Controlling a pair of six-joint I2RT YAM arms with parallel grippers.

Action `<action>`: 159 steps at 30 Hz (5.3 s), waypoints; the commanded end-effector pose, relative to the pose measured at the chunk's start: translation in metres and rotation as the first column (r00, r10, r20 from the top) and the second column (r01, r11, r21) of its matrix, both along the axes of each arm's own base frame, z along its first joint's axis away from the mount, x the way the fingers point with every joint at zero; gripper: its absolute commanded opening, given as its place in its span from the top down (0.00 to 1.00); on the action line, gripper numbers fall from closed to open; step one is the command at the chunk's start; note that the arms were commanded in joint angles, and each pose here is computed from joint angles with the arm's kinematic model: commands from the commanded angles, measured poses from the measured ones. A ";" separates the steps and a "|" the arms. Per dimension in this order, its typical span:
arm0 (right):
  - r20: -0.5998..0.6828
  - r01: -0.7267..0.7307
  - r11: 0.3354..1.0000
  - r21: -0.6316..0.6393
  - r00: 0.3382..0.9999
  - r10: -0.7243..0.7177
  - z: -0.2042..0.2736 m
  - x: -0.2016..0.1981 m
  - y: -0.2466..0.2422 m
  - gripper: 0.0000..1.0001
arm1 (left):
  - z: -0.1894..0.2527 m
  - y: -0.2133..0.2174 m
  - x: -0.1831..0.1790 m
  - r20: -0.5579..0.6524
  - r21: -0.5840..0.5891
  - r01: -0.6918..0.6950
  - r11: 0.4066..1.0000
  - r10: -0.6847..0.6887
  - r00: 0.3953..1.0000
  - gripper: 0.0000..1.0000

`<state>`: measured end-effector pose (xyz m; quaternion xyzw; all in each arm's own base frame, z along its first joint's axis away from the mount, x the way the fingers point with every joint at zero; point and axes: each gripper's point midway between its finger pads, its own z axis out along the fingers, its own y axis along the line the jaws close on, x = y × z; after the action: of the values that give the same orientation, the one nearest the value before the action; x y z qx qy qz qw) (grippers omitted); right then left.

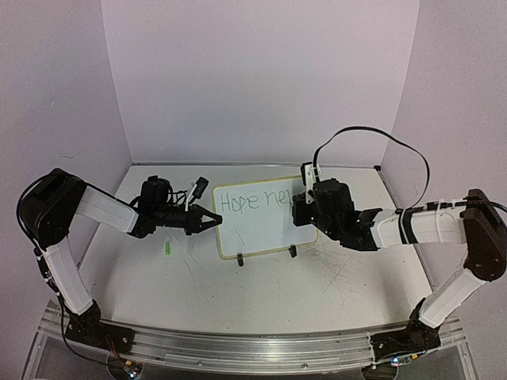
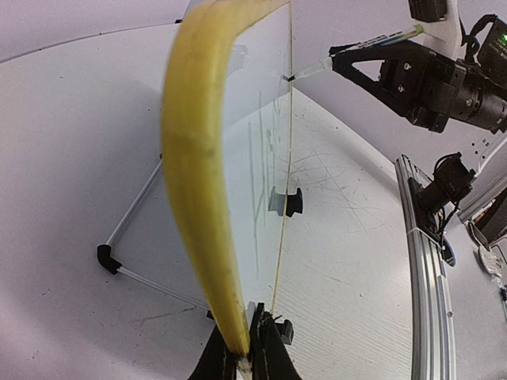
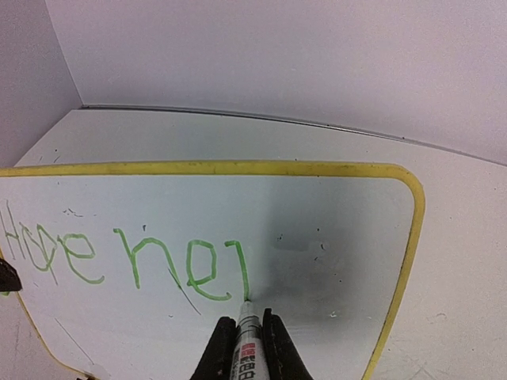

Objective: Write a sentence on the whiteboard

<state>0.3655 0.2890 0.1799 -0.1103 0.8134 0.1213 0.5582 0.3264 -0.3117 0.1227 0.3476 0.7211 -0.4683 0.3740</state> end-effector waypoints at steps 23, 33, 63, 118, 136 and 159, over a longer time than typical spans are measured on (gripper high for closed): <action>0.117 0.098 0.995 0.009 0.988 -0.098 0.047 0.027 -0.012 1.00 | -0.020 0.014 0.024 0.068 0.110 -0.114 0.987 0.107 0.992 1.00; 0.120 0.034 0.999 0.020 0.992 -0.036 0.055 0.020 -0.007 1.00 | -0.021 0.014 0.024 0.066 0.111 -0.115 0.987 0.108 0.992 1.00; 0.025 0.005 0.998 0.062 1.000 -0.006 0.019 0.017 -0.011 1.00 | -0.022 0.014 0.024 0.067 0.118 -0.118 0.986 0.111 0.992 1.00; 0.086 0.063 0.995 0.081 0.994 -0.070 0.037 0.026 -0.019 1.00 | -0.022 0.014 0.024 0.064 0.120 -0.116 0.986 0.109 0.992 1.00; 0.034 0.040 0.995 0.092 0.998 -0.043 0.020 0.023 -0.013 1.00 | -0.023 0.014 0.024 0.063 0.121 -0.116 0.986 0.109 0.992 1.00; -0.032 0.095 0.993 0.074 0.995 -0.093 -0.006 0.008 -0.035 1.00 | -0.023 0.013 0.023 0.060 0.121 -0.113 0.986 0.106 0.993 1.00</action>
<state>0.3755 0.2688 0.1830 -0.0608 0.8101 0.1517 0.5631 0.3265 -0.3129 0.1220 0.3468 0.7243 -0.4663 0.3711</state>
